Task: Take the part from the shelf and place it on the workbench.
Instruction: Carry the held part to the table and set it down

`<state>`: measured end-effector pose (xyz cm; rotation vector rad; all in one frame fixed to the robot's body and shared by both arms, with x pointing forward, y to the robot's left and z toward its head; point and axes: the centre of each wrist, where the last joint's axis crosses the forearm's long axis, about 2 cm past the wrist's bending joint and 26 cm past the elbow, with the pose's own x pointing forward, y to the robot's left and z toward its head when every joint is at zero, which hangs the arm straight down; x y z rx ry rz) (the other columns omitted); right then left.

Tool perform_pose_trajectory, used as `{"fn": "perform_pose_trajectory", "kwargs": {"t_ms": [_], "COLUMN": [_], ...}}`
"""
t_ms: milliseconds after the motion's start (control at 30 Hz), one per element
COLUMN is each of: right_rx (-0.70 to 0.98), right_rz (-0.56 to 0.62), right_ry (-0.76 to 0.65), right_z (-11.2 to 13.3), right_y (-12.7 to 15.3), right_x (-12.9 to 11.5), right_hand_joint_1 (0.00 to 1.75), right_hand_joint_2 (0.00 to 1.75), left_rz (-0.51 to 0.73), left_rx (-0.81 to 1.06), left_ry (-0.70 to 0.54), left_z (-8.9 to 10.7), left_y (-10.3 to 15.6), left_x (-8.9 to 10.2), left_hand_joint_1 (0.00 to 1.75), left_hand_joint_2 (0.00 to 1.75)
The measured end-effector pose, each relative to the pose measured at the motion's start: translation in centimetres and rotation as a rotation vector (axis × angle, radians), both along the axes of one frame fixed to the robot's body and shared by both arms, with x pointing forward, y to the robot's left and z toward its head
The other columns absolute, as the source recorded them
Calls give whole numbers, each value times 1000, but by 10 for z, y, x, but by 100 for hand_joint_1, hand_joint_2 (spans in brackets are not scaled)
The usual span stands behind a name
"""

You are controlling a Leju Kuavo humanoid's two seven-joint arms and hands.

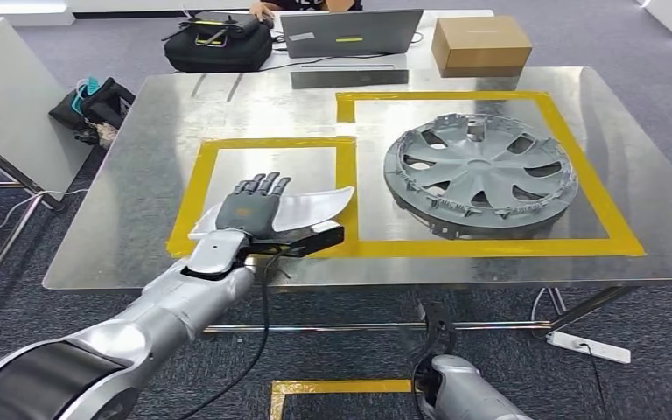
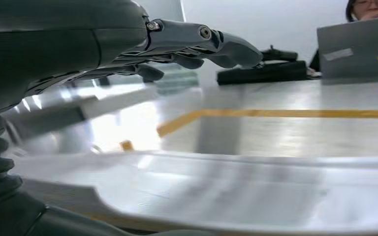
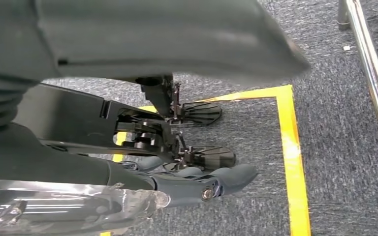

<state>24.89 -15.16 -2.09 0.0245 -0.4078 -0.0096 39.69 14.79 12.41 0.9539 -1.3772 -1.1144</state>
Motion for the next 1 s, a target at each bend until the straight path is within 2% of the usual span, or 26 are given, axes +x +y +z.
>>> {"fn": "perform_pose_trajectory", "kwargs": {"t_ms": [233,333,667,833,900,933,1000], "right_rx": [5,9,18,-10,-61,-93,-143], "right_rz": [-53,-73,-144,-153,-83,-41,7], "right_ry": [-8,-12,21,84,133,149,156], "right_z": [-2,-4,-11,-16,-30,-42,-69], "right_y": [-1,-1,-8,-17,-28,-36,-56], "right_x": [-3,-6,-15,-21,-43,-66,-132], "right_hand_joint_1": [0,0,0,0,0,0,0], "right_hand_joint_2": [0,0,0,0,0,0,0], "left_rz": [-31,-15,37,46,122,166,216], "left_rx": [-583,-748,-1002,-1050,-1037,-1030,-1017], "left_ry": [-45,-57,-140,-199,-271,-309,-346], "left_z": [2,2,-1,2,-2,-7,-21], "left_y": [3,3,18,27,41,55,90], "left_x": [-2,-7,-23,-30,-38,-45,-63], "left_hand_joint_1": [0,0,0,0,0,0,0], "left_hand_joint_2": [0,0,0,0,0,0,0]}}
